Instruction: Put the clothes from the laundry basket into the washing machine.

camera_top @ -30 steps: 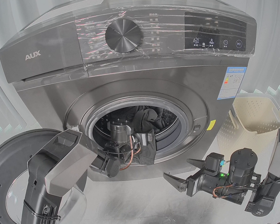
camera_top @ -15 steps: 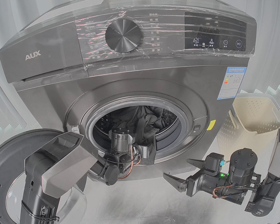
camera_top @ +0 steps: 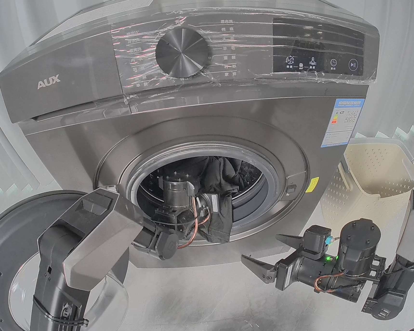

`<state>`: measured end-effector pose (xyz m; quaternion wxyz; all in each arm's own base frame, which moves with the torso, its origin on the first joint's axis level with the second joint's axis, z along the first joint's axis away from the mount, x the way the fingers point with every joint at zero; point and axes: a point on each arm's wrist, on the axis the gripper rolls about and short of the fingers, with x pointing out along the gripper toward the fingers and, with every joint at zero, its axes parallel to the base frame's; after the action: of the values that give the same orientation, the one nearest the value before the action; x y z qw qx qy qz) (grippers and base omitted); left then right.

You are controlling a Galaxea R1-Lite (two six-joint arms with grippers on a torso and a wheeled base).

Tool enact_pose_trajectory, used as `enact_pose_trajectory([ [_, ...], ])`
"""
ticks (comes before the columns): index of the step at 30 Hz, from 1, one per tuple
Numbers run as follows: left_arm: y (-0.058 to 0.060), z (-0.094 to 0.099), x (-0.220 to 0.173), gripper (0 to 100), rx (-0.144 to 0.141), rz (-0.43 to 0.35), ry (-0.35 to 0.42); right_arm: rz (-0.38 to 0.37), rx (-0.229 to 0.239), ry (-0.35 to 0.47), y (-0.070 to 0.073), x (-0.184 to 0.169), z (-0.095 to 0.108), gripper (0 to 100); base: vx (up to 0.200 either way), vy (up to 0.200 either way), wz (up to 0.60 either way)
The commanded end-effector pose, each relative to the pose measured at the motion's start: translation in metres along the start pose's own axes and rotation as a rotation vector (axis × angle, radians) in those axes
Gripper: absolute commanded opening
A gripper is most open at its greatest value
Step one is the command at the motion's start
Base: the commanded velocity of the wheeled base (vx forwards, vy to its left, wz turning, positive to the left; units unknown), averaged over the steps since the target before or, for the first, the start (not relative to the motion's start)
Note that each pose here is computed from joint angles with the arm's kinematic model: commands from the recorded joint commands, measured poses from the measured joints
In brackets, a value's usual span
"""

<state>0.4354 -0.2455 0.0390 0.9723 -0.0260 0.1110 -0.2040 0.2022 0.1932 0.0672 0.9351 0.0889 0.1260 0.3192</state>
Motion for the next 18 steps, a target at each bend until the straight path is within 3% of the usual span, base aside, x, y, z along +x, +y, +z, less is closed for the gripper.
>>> enact_pose_trajectory([
  [1,0.012,0.021,0.018,0,-0.041,0.06,-0.125,0.0,0.001,0.0,0.0,0.0,0.0,100,0.0,0.0,0.0],
  [6,0.027,0.035,0.033,0,-0.06,0.112,-0.222,-0.001,0.001,-0.001,0.0,0.0,0.0,100,0.0,0.0,0.0],
  [9,0.033,0.038,0.037,0,-0.063,0.122,-0.241,-0.001,0.0,-0.001,-0.001,0.0,0.0,100,0.0,0.0,0.0],
  [16,0.033,0.032,0.036,0,-0.062,0.123,-0.234,-0.001,0.001,-0.001,-0.001,0.0,0.0,100,0.0,0.0,0.0],
  [17,0.03,0.029,0.034,100,-0.059,0.118,-0.221,-0.001,0.001,-0.001,-0.001,0.0,0.0,100,0.0,0.0,0.0],
  [18,0.029,0.024,0.033,100,-0.057,0.116,-0.201,-0.002,0.001,-0.002,-0.001,0.0,0.0,100,0.0,0.0,0.0],
])
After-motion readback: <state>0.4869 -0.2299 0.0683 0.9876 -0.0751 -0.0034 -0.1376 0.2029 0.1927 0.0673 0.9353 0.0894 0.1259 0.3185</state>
